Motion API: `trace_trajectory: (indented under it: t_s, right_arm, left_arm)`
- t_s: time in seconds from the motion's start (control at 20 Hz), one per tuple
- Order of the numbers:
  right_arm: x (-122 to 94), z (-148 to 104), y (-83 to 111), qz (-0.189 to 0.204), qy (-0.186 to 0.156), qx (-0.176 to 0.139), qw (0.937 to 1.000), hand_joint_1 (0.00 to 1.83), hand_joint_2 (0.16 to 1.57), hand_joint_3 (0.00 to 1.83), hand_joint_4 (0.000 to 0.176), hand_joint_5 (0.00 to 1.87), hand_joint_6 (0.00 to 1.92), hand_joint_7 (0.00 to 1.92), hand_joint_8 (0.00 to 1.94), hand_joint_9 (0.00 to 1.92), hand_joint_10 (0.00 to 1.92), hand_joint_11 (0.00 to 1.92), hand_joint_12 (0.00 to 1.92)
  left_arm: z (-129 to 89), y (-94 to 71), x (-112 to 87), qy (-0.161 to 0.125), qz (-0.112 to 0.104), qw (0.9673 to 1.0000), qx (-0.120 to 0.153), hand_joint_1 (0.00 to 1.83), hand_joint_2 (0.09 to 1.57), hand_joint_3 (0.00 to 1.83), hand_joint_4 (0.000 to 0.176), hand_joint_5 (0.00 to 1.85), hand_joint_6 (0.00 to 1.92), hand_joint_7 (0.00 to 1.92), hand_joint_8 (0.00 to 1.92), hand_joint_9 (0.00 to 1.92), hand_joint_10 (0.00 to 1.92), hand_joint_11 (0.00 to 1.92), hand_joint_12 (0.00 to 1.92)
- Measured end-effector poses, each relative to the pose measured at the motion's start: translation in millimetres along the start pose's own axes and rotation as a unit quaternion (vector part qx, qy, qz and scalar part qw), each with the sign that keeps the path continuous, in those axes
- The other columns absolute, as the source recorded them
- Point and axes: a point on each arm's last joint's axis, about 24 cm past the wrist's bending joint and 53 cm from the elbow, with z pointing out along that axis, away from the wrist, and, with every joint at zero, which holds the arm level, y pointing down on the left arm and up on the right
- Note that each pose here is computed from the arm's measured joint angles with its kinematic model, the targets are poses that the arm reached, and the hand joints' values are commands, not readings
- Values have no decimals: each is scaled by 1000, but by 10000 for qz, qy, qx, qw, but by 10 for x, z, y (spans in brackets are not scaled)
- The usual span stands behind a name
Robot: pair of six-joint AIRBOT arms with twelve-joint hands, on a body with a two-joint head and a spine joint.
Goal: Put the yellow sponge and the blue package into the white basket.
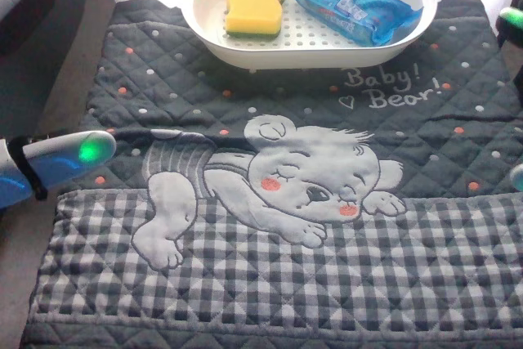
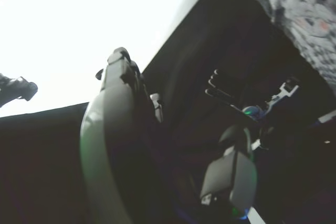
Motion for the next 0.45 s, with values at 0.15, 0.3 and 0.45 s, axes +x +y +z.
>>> trace_trajectory:
  t_s: [0.15,0.3,0.45]
  right_arm:
    - [113,-197,-145,192,128,398,9989,364,955,3,176,1,0,11,0,75,13,100,42]
    - [197,-207,-114,300,283,363,9985,403,1035,20,158,16,5,27,7,90,1,124,9]
    - [275,-81,81,151,626,77,9979,491,1204,12,107,331,11,215,6,225,6,203,37]
  left_arm:
    - [-69,29,71,59,-95,9998,-149,366,1083,26,135,0,0,0,0,0,0,5,2]
    - [-109,-11,194,232,-196,9994,-139,11,1306,14,74,0,0,0,0,74,4,83,42]
    - [113,-359,169,133,-18,9983,565,55,1277,16,145,0,0,4,0,50,2,3,495]
